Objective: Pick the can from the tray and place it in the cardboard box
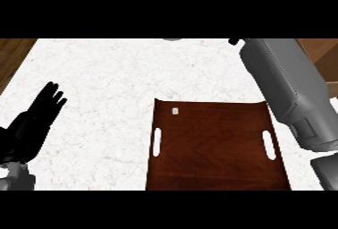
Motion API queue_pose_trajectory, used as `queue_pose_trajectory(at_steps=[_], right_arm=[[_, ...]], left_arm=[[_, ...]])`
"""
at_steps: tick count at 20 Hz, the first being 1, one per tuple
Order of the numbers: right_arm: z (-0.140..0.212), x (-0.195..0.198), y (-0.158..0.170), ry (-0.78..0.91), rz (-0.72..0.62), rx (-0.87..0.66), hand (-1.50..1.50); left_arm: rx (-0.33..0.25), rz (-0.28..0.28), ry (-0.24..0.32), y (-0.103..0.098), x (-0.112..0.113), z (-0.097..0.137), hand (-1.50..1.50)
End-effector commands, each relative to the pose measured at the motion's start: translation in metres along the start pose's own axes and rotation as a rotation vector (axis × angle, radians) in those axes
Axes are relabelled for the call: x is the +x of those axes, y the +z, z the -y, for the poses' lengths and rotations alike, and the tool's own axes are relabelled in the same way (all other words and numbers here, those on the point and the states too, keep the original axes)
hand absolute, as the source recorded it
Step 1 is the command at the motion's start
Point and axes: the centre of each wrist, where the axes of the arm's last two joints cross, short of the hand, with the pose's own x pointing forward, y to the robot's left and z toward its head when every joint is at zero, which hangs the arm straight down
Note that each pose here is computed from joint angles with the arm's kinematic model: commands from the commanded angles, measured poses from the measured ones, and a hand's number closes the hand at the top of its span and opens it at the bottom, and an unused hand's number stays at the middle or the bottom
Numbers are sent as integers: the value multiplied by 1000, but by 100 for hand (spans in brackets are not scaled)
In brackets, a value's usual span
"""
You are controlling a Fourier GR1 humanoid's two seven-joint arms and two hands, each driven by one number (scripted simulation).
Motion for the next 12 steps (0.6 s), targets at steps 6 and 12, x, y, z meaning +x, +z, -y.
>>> queue_pose_trajectory(at_steps=[6,12], right_arm=[[60,-2,-29,-11,-182,-215,150],[45,-49,-58,15,-223,-197,150]], left_arm=[[23,-8,18,-15,4,1,0],[2,2,3,-3,1,6,0]])
